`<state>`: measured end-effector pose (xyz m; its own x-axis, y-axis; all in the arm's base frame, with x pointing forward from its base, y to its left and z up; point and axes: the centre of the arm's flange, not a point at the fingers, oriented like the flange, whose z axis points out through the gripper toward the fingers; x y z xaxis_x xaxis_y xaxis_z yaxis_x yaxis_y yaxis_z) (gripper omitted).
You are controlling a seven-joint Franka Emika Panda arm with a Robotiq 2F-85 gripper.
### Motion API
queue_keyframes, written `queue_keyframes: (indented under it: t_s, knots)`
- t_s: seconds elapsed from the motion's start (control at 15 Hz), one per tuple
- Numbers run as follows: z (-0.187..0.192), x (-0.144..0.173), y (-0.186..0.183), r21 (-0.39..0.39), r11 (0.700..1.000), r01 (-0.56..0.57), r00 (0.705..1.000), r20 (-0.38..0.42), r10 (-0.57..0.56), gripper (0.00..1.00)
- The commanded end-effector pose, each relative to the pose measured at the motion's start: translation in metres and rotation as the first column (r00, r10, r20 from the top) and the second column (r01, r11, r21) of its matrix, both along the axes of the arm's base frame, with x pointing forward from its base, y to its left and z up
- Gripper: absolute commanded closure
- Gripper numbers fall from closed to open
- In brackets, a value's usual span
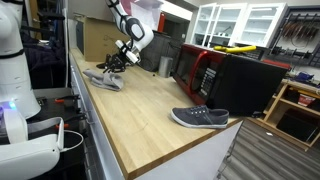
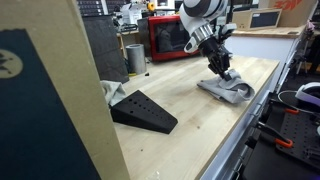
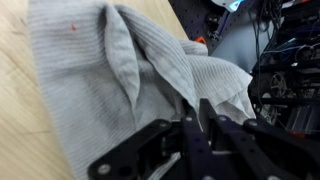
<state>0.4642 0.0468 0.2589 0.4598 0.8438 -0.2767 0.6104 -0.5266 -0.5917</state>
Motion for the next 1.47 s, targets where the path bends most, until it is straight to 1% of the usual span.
queue_keyframes:
  t_s: [0.0, 0.13, 0.2, 0.33, 0.4, 0.67, 0.87, 1.2, 1.4]
  knots:
    - [0.011, -0.002, -0.016, -0.066, 0.997, -0.050, 0.999, -0.001, 0.050, 0.64]
    - [0.006, -0.002, -0.023, -0.097, 0.992, -0.077, 0.997, 0.002, 0.077, 0.64]
    - [0.006, -0.004, -0.024, -0.103, 0.991, -0.086, 0.996, -0.001, 0.087, 0.89]
    - [0.006, -0.010, -0.027, -0.095, 0.991, -0.099, 0.995, -0.008, 0.098, 0.94]
    - [0.006, -0.013, -0.027, -0.086, 0.991, -0.101, 0.995, -0.010, 0.101, 1.00]
    - [0.011, -0.021, -0.028, -0.021, 0.992, -0.123, 0.992, -0.018, 0.122, 0.99]
    - [0.017, -0.031, -0.025, 0.040, 0.984, -0.175, 0.984, -0.026, 0.176, 0.99]
    - [0.031, -0.059, -0.030, 0.134, 0.942, -0.306, 0.947, -0.056, 0.316, 0.99]
    - [0.033, -0.070, -0.035, 0.164, 0.911, -0.378, 0.915, -0.086, 0.395, 0.99]
